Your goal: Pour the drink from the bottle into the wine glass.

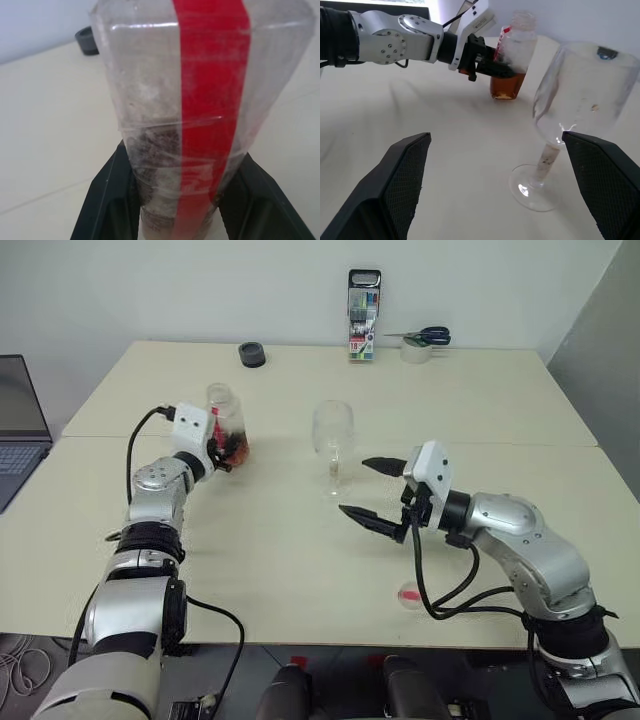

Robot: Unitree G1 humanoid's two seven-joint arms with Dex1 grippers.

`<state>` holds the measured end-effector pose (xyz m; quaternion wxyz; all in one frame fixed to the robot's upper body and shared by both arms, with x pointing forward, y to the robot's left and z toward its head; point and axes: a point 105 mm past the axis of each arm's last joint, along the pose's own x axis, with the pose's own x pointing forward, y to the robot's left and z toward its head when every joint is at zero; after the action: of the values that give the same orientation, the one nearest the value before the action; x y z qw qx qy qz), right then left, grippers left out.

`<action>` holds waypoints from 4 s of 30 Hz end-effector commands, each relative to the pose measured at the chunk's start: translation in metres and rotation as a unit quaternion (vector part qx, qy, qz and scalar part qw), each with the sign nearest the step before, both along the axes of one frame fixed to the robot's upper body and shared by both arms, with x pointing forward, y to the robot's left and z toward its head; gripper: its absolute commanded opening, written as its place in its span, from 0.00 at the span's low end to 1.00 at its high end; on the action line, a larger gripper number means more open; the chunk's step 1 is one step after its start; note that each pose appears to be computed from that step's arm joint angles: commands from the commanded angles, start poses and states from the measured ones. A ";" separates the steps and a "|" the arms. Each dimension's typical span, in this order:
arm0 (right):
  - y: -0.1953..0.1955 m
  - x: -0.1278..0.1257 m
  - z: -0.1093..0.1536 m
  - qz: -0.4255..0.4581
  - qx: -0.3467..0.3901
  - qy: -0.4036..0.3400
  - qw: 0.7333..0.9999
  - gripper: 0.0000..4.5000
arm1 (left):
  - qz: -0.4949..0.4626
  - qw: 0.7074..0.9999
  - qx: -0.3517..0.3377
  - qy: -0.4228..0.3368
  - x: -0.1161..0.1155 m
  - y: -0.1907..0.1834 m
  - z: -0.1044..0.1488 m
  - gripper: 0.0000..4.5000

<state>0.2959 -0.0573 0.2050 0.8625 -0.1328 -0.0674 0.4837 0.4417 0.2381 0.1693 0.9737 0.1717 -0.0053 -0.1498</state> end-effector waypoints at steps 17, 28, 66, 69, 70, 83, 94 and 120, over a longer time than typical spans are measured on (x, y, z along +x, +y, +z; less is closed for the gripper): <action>-0.020 0.004 0.042 -0.049 0.048 -0.036 0.997 1.00 | -0.105 0.906 0.293 -0.287 -0.018 -0.074 0.106 0.37; -0.031 -0.002 0.046 -0.027 0.044 -0.037 0.998 1.00 | -0.091 0.864 0.361 -0.339 -0.015 -0.082 0.112 0.37; -0.024 -0.009 0.039 -0.004 0.034 -0.028 0.999 1.00 | -0.047 0.792 0.462 -0.397 -0.006 -0.081 0.131 0.37; -0.023 -0.008 0.040 -0.006 0.036 -0.030 0.999 1.00 | -0.046 0.787 0.467 -0.402 -0.006 -0.081 0.134 0.37; -0.022 -0.008 0.040 -0.006 0.037 -0.031 0.999 1.00 | -0.045 0.786 0.468 -0.402 -0.006 -0.081 0.135 0.37; -0.019 -0.005 0.031 -0.019 0.042 -0.031 0.998 1.00 | -0.046 0.771 0.482 -0.414 -0.008 -0.081 0.141 0.37; -0.015 -0.006 0.032 -0.027 0.060 -0.033 0.997 1.00 | -0.041 0.767 0.489 -0.414 -0.007 -0.079 0.144 0.37; 0.007 -0.019 0.020 -0.038 0.092 -0.019 0.995 1.00 | -0.043 0.759 0.497 -0.420 -0.006 -0.084 0.146 0.37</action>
<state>0.2860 -0.0548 0.2124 0.8946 -0.0585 -0.0939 0.4329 0.4397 0.1555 0.2924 0.6541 0.6770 -0.3203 -0.1060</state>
